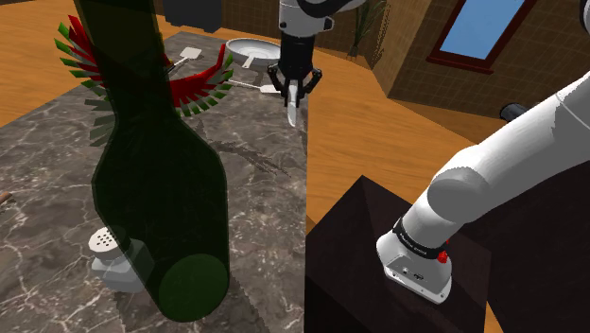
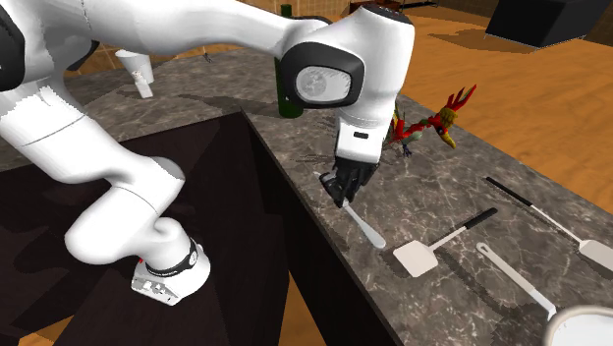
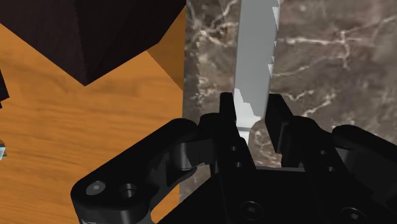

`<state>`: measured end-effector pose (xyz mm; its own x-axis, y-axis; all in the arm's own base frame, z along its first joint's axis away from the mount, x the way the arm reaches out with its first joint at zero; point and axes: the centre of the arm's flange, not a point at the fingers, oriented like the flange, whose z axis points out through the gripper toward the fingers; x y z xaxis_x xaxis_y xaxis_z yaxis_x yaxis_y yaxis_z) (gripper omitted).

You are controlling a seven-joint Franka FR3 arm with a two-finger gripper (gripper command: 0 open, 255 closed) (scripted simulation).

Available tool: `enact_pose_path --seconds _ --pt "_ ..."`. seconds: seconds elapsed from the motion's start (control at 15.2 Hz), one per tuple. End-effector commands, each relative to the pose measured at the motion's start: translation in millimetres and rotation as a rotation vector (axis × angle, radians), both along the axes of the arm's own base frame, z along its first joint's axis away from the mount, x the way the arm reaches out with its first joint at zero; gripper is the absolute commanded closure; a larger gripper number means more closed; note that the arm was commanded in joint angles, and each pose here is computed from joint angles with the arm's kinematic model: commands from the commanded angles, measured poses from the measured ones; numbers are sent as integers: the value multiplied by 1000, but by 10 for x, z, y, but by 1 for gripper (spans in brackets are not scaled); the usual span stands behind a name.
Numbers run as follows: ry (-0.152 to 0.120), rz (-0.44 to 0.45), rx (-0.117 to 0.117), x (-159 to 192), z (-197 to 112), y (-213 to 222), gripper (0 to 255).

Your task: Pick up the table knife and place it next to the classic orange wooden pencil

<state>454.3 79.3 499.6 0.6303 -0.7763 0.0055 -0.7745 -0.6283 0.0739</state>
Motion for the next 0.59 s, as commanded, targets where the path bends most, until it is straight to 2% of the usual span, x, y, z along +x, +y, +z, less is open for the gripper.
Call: enact_pose_path --seconds 0.0,0.4,0.53 --pt "1 0 0 0 96 3 255" --pt "1 0 0 -1 364 3 255" --pt "1 0 0 -41 365 264 255"
